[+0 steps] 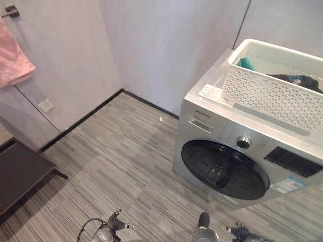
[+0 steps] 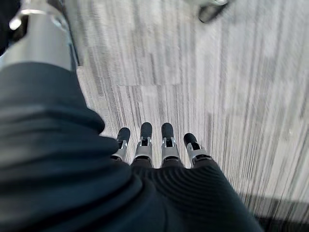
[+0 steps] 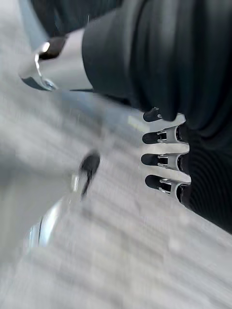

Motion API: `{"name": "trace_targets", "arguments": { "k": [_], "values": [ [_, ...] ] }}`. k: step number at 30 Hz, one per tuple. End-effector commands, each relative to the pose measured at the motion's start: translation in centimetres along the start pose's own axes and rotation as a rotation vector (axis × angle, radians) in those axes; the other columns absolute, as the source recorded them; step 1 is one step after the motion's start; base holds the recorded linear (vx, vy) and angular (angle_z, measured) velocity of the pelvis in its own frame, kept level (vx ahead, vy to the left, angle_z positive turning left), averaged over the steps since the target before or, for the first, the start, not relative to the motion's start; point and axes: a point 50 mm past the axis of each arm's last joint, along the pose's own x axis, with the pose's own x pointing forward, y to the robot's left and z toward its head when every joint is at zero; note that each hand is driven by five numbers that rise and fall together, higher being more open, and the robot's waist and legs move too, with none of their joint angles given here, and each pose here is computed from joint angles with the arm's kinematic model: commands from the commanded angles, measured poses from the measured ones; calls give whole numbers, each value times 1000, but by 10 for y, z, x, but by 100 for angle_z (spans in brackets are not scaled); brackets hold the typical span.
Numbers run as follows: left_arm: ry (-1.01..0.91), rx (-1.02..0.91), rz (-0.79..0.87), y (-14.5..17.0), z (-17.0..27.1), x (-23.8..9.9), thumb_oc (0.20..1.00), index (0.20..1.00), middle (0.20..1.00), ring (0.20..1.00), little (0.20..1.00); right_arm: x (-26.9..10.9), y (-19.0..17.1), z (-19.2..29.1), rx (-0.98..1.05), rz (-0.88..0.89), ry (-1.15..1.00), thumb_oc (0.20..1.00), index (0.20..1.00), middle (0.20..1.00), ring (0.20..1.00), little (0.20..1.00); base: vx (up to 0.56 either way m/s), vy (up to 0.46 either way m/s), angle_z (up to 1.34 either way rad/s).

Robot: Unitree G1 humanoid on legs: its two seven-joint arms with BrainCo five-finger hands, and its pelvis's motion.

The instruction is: Grab the laundry basket,head to the washer,open it,put in the laundry and shut it.

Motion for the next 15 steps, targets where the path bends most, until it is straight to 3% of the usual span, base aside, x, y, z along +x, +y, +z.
{"name": "trace_targets", "arguments": {
  "k": [1,5,10,15],
  "values": [
    [-85,-18,59,16,16,2,1000,1000,1000,1000,1000,-11,-51,57,-17,-163,-286,1000,1000,1000,1000,1000,-107,14,-19],
    [-70,-62,74,15,9,0,1000,1000,1000,1000,1000,-27,-77,83,-22,-262,-433,1000,1000,1000,1000,1000,-106,-30,-6],
    [-73,-135,130,22,5,-3,1000,1000,1000,1000,1000,-50,-94,130,-238,-434,-628,1000,1000,1000,1000,1000,-14,-148,-52],
    [-82,-115,121,20,3,-5,1000,1000,1000,1000,1000,-53,-98,150,-390,-477,-663,1000,1000,1000,1000,1000,40,-175,-18]
  ]
}}
